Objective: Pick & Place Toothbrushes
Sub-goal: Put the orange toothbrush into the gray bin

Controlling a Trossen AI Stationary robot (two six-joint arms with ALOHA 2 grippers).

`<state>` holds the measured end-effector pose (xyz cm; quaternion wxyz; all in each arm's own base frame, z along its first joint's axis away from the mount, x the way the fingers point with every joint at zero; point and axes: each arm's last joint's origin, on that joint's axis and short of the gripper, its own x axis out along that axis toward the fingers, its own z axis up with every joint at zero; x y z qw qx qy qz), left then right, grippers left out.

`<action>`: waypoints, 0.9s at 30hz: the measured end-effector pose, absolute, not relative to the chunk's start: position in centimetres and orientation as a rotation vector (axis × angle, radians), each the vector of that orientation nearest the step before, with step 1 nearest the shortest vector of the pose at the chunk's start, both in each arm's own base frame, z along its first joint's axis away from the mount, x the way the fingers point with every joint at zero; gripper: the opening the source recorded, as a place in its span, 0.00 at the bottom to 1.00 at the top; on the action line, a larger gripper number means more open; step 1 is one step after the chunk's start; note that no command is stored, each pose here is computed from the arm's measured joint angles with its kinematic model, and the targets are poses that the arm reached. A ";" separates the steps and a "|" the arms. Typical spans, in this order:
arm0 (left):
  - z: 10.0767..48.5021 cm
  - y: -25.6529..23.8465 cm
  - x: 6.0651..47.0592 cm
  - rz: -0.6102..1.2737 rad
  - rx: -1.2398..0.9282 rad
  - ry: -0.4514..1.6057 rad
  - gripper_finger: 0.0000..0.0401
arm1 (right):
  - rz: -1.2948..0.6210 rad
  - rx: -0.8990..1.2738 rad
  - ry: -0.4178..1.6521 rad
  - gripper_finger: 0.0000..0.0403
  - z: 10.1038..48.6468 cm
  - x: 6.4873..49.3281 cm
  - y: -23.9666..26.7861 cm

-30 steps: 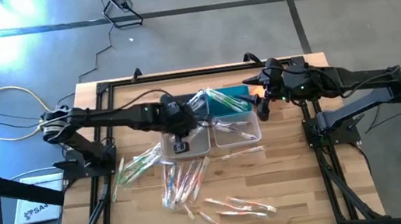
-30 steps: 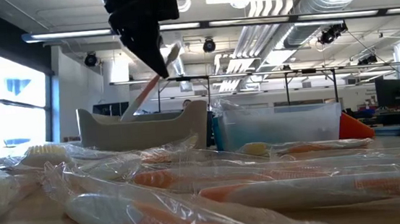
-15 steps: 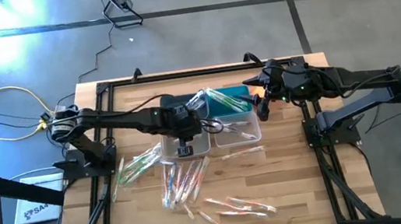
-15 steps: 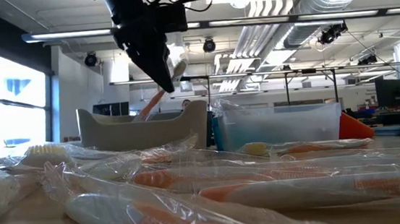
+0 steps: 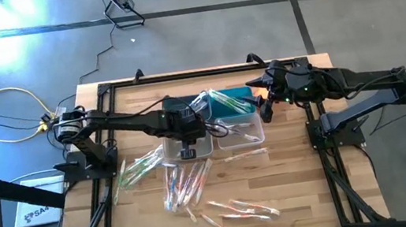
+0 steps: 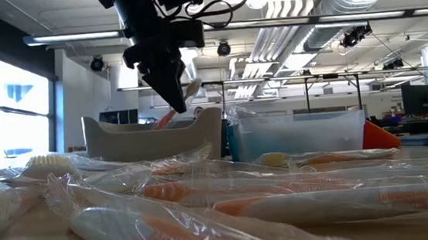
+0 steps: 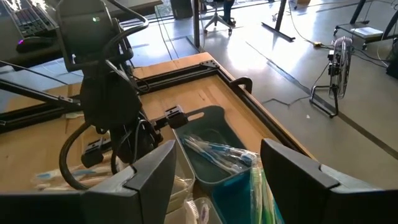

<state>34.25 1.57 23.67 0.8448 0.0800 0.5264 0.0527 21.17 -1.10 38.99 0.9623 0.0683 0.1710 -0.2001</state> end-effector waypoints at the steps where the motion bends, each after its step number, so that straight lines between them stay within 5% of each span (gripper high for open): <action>1: 23.7 1.6 34.3 0.115 0.163 1.110 0.10 | -0.405 0.138 0.346 0.56 39.0 21.2 -1.1; 13: 23.6 1.5 34.0 0.104 0.149 1.134 0.31 | -0.403 0.135 0.362 0.56 38.9 21.1 -1.1; 27: 27.8 1.5 35.2 0.119 0.118 1.019 0.32 | -0.405 0.129 0.389 0.56 38.6 21.0 -1.1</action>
